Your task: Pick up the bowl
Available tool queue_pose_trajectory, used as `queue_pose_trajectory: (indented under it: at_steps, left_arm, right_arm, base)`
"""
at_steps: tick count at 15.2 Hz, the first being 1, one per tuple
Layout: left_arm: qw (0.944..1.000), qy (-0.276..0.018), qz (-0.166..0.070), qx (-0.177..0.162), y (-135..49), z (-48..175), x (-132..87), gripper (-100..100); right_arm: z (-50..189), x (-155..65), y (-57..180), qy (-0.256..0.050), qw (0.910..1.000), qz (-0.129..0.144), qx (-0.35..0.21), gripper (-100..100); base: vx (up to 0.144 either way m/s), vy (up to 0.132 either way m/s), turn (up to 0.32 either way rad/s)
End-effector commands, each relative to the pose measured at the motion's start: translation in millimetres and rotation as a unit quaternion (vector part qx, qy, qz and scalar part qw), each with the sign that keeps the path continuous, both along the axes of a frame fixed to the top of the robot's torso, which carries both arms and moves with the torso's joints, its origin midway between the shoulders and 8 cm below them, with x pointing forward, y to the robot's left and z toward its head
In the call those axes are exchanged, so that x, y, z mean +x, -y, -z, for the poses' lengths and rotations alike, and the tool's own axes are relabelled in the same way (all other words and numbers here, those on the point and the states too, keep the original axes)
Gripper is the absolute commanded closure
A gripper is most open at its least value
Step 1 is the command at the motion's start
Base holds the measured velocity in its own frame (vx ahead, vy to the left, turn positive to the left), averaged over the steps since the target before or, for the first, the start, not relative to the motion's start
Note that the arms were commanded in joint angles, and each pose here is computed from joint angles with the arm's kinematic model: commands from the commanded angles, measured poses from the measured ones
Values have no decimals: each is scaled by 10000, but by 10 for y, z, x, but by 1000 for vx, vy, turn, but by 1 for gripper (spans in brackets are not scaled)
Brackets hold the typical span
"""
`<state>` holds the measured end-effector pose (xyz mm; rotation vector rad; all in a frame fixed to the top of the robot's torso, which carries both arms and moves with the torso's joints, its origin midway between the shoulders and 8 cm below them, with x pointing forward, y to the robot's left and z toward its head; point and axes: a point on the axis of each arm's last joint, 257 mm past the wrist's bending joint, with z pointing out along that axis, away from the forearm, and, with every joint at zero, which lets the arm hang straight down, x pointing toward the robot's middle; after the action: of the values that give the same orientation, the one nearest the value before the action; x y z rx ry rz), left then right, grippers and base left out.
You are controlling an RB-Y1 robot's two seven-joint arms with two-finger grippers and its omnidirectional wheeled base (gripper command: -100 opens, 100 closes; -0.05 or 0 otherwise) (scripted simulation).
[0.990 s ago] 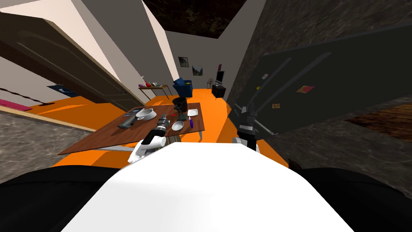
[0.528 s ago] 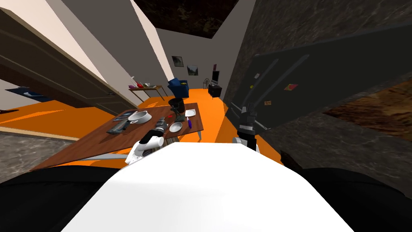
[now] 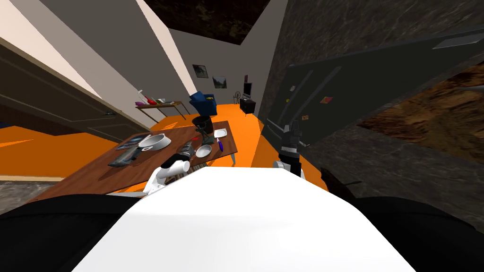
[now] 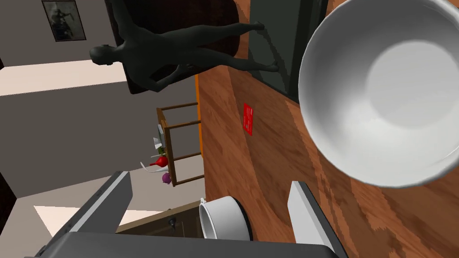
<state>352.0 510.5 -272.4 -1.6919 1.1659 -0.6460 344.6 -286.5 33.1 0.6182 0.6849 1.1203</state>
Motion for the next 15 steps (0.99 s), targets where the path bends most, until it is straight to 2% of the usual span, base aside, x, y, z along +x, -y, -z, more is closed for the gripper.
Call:
queue_pose_trajectory:
  at_steps: [1, 3, 4, 5, 6, 8, 9, 11, 12, 13, 14, 15]
  left_arm:
    - [9993, -227, -210, -199, -107, 160, -126, -100]
    - [9989, -336, -232, -243, -104, 213, -157, -100]
    - [9970, -505, -408, -416, -189, 337, -268, -100]
    - [9964, -588, -424, -450, -185, 376, -294, -100]
    - [9940, -697, -587, -606, -260, 472, -392, -100]
    - [9925, -829, -612, -662, -249, 533, -435, -100]
    - [9889, -957, -775, -833, -310, 636, -544, -100]
    - [9873, -1059, -795, -877, -298, 681, -580, -100]
    - [9827, -1186, -953, -1054, -345, 782, -692, -100]
    - [9810, -1276, -969, -1094, -332, 820, -726, -100]
    - [9763, -1363, -1115, -1257, -371, 903, -825, -100]
    - [9739, -1473, -1134, -1306, -352, 947, -868, -100]
  right_arm:
    - [0, 0, 0, 0, 10000, 0, 0, 0]
    - [0, 0, 0, 0, 10000, 0, 0, 0]
    - [0, 0, 0, 0, 10000, 0, 0, 0]
    - [0, 0, 0, 0, 10000, 0, 0, 0]
    - [0, 0, 0, 0, 10000, 0, 0, 0]
    - [0, 0, 0, 0, 10000, -1, 0, 0]
    - [0, 0, 0, 0, 10000, 0, 0, 0]
    - [0, 0, 0, 0, 10000, 0, 0, 0]
    - [0, 0, 0, 0, 10000, 0, 0, 0]
    - [0, 0, 0, 0, 10000, -1, 0, 0]
    - [0, 0, 0, 0, 10000, 0, 0, 0]
    - [0, 0, 0, 0, 10000, -1, 0, 0]
  base:
    - [-22, 22, -196]
    - [-20, 22, -138]
    - [-16, 17, -149]
    - [-17, 22, -194]
    - [-23, 25, -289]
    - [-24, 28, -155]
    - [-20, 20, -151]
    - [-18, 18, -124]
    - [-16, 18, -209]
    - [-17, 23, -217]
    - [-22, 25, -239]
    - [-25, 26, -182]
